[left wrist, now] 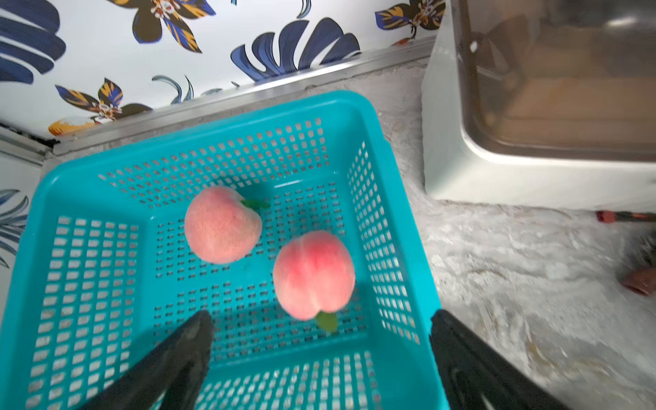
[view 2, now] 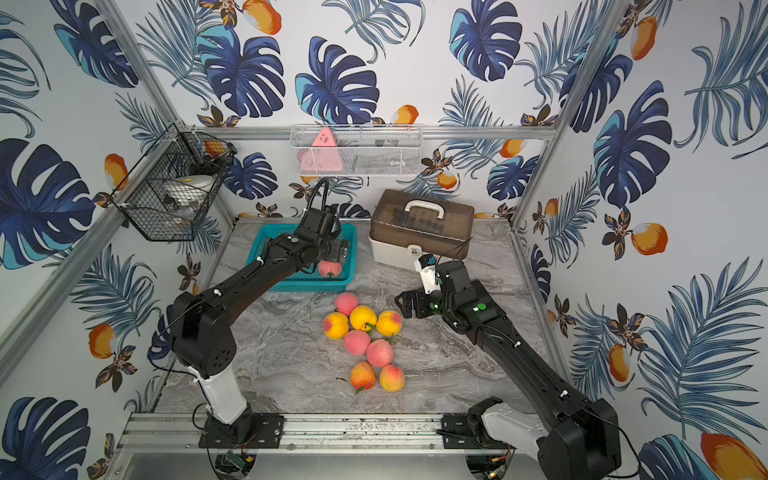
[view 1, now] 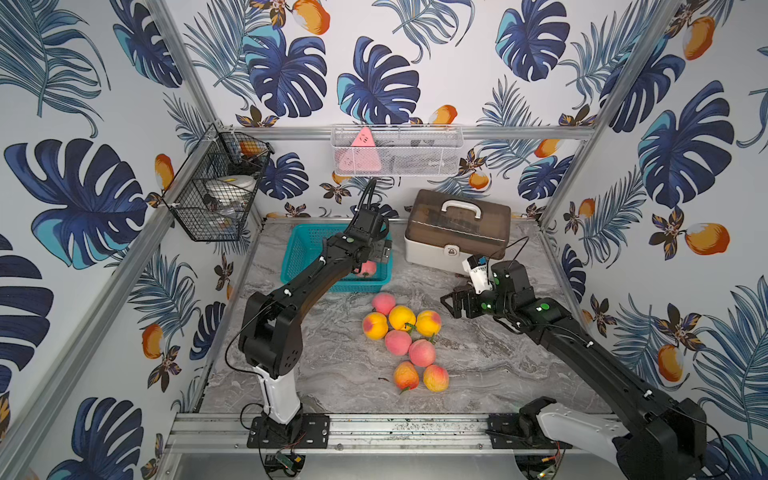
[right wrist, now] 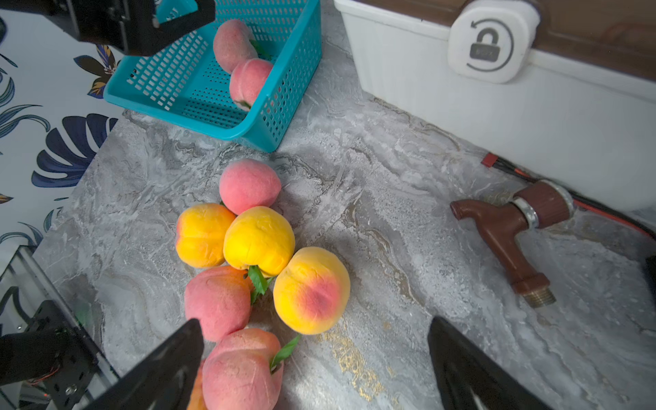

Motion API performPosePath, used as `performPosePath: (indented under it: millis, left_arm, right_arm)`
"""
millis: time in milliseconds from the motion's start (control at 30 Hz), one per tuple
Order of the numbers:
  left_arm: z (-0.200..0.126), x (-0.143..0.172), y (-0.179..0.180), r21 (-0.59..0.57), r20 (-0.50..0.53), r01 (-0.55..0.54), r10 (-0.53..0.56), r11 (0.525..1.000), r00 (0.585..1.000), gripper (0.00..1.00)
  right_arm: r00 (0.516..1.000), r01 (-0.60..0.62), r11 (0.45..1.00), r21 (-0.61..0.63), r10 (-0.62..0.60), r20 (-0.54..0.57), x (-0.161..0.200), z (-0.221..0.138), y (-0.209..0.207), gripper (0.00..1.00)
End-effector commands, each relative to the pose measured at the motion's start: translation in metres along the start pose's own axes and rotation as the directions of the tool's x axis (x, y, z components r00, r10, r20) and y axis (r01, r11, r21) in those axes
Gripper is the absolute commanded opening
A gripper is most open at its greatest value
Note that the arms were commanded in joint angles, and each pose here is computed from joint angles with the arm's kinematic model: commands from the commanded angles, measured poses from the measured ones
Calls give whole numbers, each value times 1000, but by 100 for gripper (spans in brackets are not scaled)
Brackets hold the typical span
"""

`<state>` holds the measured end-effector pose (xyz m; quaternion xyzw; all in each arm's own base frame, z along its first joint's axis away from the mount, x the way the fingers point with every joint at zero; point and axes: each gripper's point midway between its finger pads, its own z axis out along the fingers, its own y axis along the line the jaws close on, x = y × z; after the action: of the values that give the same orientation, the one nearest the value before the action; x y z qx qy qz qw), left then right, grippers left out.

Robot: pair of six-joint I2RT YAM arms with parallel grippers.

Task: Put the peaches into the basket
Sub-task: Place the peach in the basket, then pick up the peach from the center of the board.

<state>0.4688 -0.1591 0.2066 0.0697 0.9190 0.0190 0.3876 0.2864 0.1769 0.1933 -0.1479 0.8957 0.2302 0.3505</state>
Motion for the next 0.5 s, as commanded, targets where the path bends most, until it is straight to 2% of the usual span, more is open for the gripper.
performPosePath:
  millis: [0, 200, 467]
  left_arm:
    - [-25, 19, -12, 95, -44, 48, -44, 994, 998, 99]
    - [-82, 59, -43, 242, -81, 64, -46, 968, 996, 99]
    - [-123, 119, -90, 425, -125, 79, -28, 902, 992, 99]
  right_arm:
    - [998, -48, 999, -27, 46, -52, 21, -8, 7, 100]
    - [996, -74, 996, -42, 71, -62, 42, -25, 20, 100]
    - [989, -23, 999, -35, 18, -145, 103, -28, 61, 100]
